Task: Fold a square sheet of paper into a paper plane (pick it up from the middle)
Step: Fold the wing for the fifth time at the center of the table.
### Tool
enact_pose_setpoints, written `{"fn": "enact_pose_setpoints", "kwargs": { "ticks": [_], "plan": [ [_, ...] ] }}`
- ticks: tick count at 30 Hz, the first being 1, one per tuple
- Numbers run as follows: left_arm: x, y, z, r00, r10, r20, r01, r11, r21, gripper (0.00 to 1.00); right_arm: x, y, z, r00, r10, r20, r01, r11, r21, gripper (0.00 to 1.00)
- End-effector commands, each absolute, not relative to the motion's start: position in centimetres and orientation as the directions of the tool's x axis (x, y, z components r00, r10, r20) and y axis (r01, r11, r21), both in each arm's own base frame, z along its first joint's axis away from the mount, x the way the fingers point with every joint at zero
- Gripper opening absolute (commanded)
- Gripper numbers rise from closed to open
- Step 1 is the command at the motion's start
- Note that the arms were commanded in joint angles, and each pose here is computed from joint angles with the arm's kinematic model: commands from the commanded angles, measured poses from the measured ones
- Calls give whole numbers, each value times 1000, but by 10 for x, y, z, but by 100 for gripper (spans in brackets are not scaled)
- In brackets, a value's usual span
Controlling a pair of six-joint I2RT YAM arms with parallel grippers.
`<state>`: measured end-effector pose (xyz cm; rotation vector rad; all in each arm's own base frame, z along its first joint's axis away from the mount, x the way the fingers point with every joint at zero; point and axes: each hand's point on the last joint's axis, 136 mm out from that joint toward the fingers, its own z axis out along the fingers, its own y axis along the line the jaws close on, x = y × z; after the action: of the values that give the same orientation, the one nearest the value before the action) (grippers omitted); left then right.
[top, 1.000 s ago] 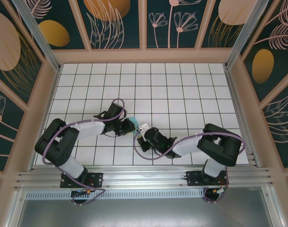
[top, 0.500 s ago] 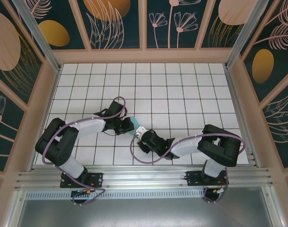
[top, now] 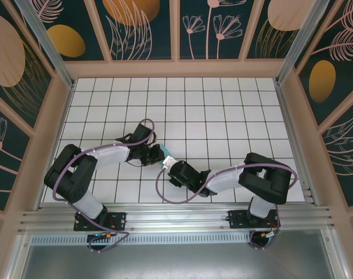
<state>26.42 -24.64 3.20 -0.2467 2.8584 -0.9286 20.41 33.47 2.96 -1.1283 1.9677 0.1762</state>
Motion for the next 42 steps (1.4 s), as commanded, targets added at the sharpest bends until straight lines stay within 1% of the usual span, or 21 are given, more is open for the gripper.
{"fn": "enact_pose_setpoints", "kwargs": {
  "ticks": [1,6,8,10,12,14,15,16,17,18,19,20,22,25,30,35,42],
  "plan": [
    [267,-246,32,-981,-181,-69,-109,809,-578,13,206,333,29,-215,-672,-709,-760,571,-311,18],
    [269,-245,34,-979,-188,-82,-108,811,-574,13,208,331,29,-237,-658,-715,-745,595,-301,7],
    [271,-244,37,-976,-197,-91,-111,813,-572,15,207,332,29,-251,-645,-721,-745,604,-281,3],
    [274,-242,42,-971,-210,-113,-109,814,-571,19,207,334,29,-275,-626,-730,-746,618,-248,1],
    [280,-237,50,-961,-232,-150,-112,824,-555,26,206,337,30,-305,-598,-741,-749,631,-201,0],
    [289,-232,63,-943,-259,-208,-109,832,-544,30,205,341,29,-344,-571,-745,-754,641,-143,0],
    [293,-228,70,-933,-272,-234,-111,839,-533,35,205,343,30,-363,-555,-748,-753,648,-116,0],
    [297,-223,78,-919,-290,-268,-114,844,-523,43,205,344,30,-387,-536,-751,-751,656,-81,0],
    [301,-218,87,-902,-309,-301,-116,846,-520,53,205,346,31,-415,-509,-754,-749,662,-34,0],
    [304,-213,95,-886,-328,-329,-123,849,-513,56,206,349,33,-445,-483,-754,-747,665,16,0],
    [306,-206,101,-866,-348,-359,-134,853,-504,56,206,351,34,-478,-454,-752,-745,663,73,0],
    [307,-200,111,-841,-373,-391,-142,851,-506,58,206,354,36,-510,-423,-749,-738,662,128,0],
    [308,-189,123,-802,-407,-437,-154,848,-507,66,207,357,39,-563,-367,-740,-721,656,223,0],
    [306,-182,136,-762,-437,-478,-142,833,-535,66,208,362,47,-629,-287,-723,-692,630,352,0],
    [299,-187,145,-748,-454,-485,-87,790,-607,65,215,360,51,-723,-196,-662,-622,602,501,0],
    [291,-206,138,-790,-429,-438,-27,739,-674,63,218,360,43,-807,-153,-570,-539,586,605,0],
    [285,-226,126,-835,-400,-376,9,674,-738,61,218,360,32,-882,-108,-459,-437,554,709,0]
  ]
}}
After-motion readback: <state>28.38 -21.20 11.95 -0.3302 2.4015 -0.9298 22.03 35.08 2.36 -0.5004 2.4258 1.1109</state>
